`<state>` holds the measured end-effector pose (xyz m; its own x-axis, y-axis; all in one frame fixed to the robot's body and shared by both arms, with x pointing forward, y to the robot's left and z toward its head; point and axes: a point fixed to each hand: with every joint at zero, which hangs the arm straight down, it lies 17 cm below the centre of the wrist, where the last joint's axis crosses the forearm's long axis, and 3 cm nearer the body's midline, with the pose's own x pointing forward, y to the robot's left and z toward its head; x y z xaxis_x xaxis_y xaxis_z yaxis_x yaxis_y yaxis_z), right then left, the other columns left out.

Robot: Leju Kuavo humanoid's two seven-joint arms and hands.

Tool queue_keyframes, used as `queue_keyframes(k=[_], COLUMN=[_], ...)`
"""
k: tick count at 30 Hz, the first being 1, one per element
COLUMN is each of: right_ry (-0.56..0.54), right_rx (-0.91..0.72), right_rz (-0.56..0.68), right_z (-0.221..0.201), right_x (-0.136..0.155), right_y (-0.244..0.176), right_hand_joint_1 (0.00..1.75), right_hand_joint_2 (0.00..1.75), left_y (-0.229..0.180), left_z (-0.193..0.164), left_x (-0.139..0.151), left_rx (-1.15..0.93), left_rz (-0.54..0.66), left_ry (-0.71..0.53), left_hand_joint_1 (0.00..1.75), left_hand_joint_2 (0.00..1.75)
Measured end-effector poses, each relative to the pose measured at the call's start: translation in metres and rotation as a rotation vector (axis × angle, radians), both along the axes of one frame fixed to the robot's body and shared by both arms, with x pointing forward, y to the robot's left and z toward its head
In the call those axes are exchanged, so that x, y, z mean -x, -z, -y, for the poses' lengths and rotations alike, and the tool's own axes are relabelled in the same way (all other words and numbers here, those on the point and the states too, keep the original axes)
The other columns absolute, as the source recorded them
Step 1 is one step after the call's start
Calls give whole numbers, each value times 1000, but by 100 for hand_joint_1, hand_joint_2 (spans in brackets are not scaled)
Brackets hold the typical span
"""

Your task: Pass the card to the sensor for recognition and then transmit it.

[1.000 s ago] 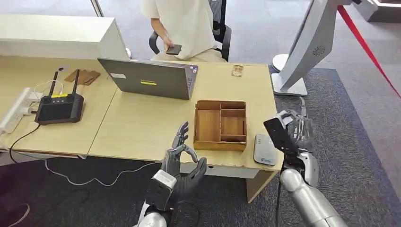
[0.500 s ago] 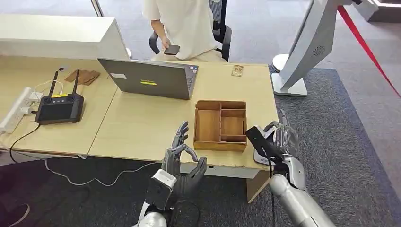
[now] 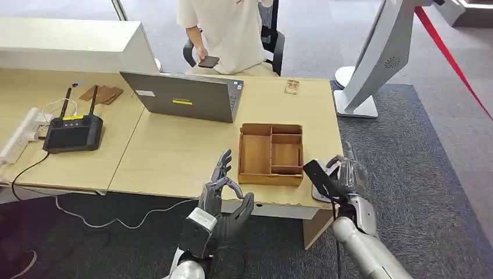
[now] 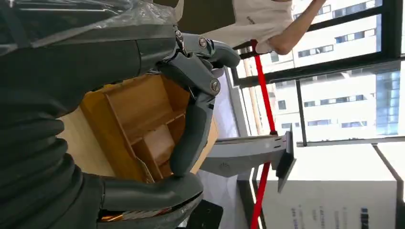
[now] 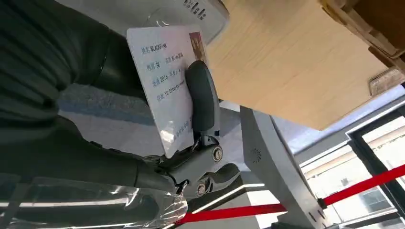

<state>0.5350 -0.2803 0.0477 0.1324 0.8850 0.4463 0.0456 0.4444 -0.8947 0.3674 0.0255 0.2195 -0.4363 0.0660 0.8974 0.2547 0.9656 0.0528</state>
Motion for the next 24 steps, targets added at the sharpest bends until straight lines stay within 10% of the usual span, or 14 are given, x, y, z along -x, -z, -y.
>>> queue_keyframes(k=[24], right_ry=[9], right_rx=[-37], right_rz=[-67], right_z=[4], right_x=[20], right_y=[34], right_hand_joint_1=[175], right_hand_joint_2=[175], left_y=[3], left_z=[1], left_x=[3], left_rx=[-10], left_rz=[-8], left_ry=[-1], left_hand_joint_1=[0], left_hand_joint_2=[175])
